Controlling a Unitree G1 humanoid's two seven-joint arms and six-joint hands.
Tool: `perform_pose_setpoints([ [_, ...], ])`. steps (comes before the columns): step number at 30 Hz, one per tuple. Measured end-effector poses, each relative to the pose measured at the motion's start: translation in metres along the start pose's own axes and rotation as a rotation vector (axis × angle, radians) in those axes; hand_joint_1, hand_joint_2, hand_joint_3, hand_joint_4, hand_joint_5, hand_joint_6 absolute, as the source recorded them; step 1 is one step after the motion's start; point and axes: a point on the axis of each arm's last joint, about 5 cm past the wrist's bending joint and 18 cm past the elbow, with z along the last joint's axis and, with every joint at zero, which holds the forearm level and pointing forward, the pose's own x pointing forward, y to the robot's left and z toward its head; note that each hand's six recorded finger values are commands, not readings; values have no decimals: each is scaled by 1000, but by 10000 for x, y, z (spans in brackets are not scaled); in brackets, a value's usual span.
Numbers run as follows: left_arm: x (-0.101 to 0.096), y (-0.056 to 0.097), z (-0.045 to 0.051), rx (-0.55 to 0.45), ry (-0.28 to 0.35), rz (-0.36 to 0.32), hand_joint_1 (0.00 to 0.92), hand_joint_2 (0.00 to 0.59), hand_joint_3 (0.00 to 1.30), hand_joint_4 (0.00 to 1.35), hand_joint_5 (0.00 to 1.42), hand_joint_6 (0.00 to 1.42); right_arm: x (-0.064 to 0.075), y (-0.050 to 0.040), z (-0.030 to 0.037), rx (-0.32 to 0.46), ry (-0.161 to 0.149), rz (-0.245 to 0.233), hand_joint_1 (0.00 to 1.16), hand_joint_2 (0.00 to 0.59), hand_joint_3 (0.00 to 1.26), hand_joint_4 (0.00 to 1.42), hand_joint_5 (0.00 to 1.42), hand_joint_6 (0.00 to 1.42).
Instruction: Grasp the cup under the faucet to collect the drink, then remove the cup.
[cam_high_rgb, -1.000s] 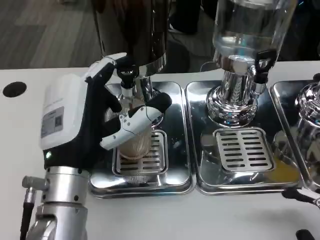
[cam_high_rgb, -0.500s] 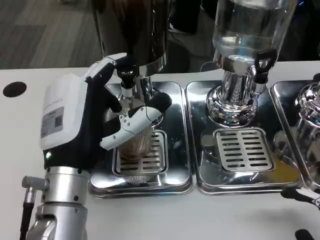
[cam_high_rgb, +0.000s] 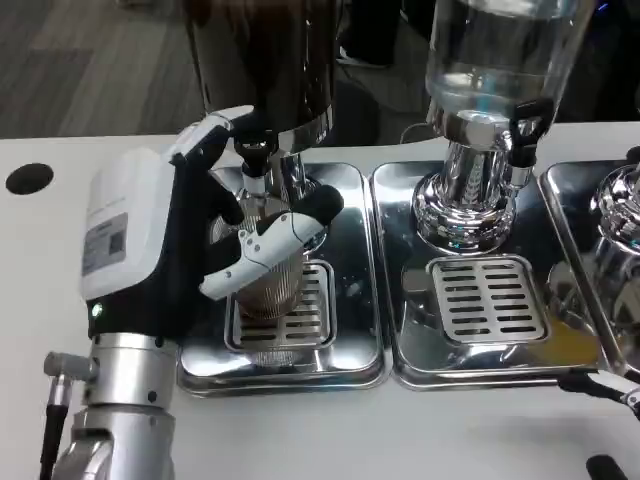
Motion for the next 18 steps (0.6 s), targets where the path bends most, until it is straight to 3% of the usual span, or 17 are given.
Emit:
perform_pose_setpoints([
  [18, -5, 2, -1, 0, 0, 0, 0, 5, 404, 357, 861, 843, -9, 2, 3, 1, 2, 1, 584, 418, 263, 178, 182, 25],
])
